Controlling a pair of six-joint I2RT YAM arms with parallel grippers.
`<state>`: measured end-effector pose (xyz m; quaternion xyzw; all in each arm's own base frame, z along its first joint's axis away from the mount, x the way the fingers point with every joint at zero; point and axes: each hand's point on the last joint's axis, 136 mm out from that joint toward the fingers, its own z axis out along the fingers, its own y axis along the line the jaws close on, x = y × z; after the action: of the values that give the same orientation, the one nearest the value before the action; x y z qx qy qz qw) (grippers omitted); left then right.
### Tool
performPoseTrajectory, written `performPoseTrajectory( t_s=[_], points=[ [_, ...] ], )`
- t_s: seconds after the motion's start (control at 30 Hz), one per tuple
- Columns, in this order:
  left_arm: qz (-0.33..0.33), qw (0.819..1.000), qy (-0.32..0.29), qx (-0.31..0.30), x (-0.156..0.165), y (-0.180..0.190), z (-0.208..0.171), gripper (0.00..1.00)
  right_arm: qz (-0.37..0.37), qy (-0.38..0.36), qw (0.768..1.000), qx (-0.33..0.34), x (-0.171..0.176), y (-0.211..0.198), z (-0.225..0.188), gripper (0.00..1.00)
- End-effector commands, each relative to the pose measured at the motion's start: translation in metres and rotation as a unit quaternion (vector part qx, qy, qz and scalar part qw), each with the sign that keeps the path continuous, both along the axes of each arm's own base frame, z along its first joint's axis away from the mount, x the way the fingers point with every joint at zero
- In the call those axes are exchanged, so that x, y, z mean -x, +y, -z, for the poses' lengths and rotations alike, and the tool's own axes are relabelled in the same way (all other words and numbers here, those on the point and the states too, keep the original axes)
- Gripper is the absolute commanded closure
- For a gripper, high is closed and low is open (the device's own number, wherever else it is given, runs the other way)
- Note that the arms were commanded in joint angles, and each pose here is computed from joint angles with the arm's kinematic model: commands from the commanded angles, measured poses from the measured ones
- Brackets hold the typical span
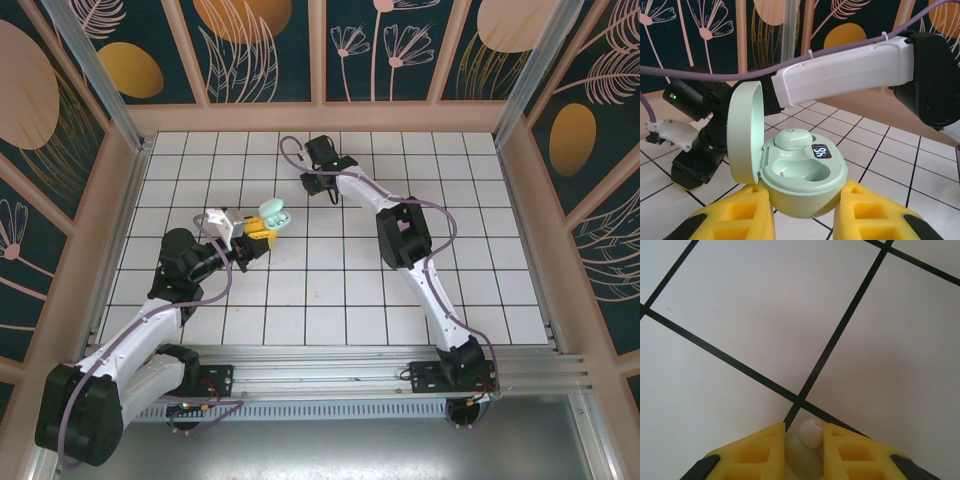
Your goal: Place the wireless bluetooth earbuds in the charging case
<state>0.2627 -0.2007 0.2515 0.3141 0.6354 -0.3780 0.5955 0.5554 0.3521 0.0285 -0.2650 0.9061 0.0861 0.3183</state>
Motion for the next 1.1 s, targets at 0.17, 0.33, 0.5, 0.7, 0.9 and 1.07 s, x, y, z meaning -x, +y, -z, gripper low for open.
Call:
performPoseTrajectory(
  t_s=[0.17,0.33,0.5,0.7,0.9,1.07],
  points=[
    [-0.004,1.0,-0.025,0.006,0.001,0.002,-0.019,0.99,-0.023,0.066,0.998,-0.007,0.04,-0.001,-0.011,0.84],
    [-0.003,1.0,-0.027,0.006,0.002,0.003,-0.021,0.99,-0.029,0.094,0.995,-0.032,0.066,-0.015,-0.026,0.85],
    [0.002,1.0,-0.029,0.007,0.003,0.002,-0.022,0.99,-0.051,0.127,0.99,-0.045,0.118,-0.036,-0.033,0.85],
    [0.026,0.999,-0.025,0.013,0.003,-0.005,-0.022,0.99,-0.092,0.188,0.978,-0.026,0.199,-0.072,-0.015,0.85],
    [0.056,0.998,-0.023,0.022,0.0,-0.013,-0.023,1.0,-0.09,0.212,0.973,0.032,0.242,-0.113,0.014,0.84],
    [0.065,0.997,-0.019,0.021,-0.005,-0.017,-0.024,1.0,-0.087,0.195,0.975,0.066,0.243,-0.127,0.019,0.78]
  ],
)
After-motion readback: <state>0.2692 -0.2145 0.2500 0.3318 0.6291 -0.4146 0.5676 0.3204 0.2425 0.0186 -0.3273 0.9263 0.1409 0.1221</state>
